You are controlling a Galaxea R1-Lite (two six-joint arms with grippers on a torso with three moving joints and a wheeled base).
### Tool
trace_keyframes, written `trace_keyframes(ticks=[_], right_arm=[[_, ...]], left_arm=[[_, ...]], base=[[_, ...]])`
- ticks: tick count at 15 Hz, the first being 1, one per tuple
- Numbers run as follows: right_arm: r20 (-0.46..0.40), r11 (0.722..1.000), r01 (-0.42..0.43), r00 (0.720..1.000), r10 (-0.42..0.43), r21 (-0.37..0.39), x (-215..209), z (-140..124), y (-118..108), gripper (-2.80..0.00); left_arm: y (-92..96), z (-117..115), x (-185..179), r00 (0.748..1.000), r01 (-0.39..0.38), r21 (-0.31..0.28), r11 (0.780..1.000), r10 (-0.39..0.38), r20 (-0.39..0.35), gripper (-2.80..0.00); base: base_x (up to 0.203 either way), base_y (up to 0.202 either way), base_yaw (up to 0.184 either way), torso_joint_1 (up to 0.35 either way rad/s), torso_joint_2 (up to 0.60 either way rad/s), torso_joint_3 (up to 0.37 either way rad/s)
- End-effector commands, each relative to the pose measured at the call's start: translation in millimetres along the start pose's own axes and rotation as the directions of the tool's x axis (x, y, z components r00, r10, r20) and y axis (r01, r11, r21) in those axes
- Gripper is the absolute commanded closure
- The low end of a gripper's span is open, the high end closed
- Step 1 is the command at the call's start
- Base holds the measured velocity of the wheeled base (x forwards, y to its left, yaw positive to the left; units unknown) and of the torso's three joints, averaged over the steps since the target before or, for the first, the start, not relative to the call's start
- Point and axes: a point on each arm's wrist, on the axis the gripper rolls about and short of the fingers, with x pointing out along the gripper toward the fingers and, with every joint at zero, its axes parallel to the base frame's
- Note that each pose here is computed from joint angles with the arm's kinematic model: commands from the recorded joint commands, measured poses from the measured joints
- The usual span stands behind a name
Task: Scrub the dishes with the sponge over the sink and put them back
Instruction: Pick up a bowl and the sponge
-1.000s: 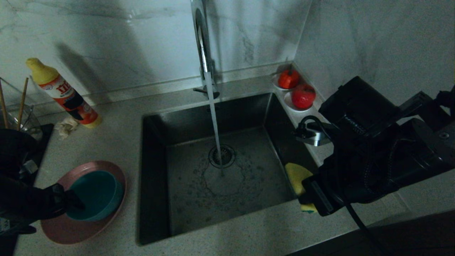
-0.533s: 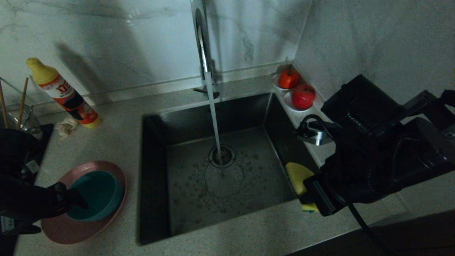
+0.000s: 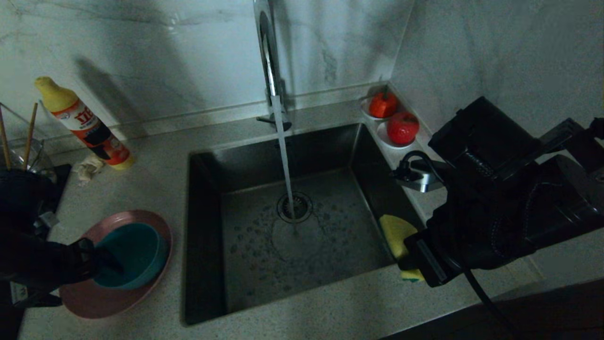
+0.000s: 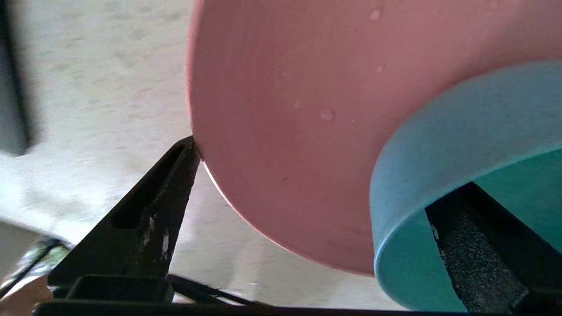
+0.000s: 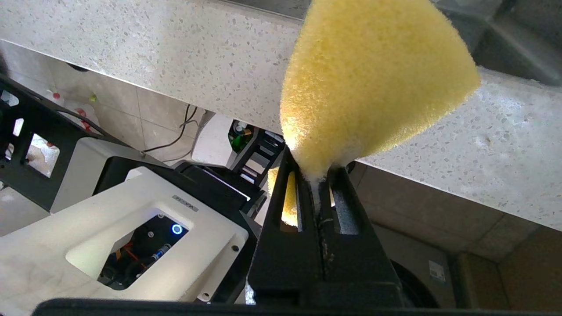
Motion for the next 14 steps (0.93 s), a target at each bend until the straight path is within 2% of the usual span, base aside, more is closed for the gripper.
trace_keyframes(ticks=[1,7,14], right_arm=[[-0.003,1.000,0.001,1.000,-0.001,0.001,-1,0,0,0.00],[-0.004,1.000,0.001,1.000,-0.001,0.004,-1,-1,0,0.00],[-0.009,1.000,0.003,1.000,-0.003,0.002,1,-1,0,0.00]], left_arm=[[-1.2,1,-10,0.999,0.023,0.005,1.000,-0.023,0.033,-2.80],[-0.4,-2,-22,0.998,0.027,0.087,0.996,-0.032,0.061,-2.80],[-2.0,3,-8,0.999,0.019,0.178,0.984,-0.024,0.029,-2.80]], base=[[0.000,0.000,0.000,0.000,0.00,0.000],[0.000,0.000,0.000,0.000,0.00,0.000],[0.000,0.000,0.000,0.000,0.00,0.000]])
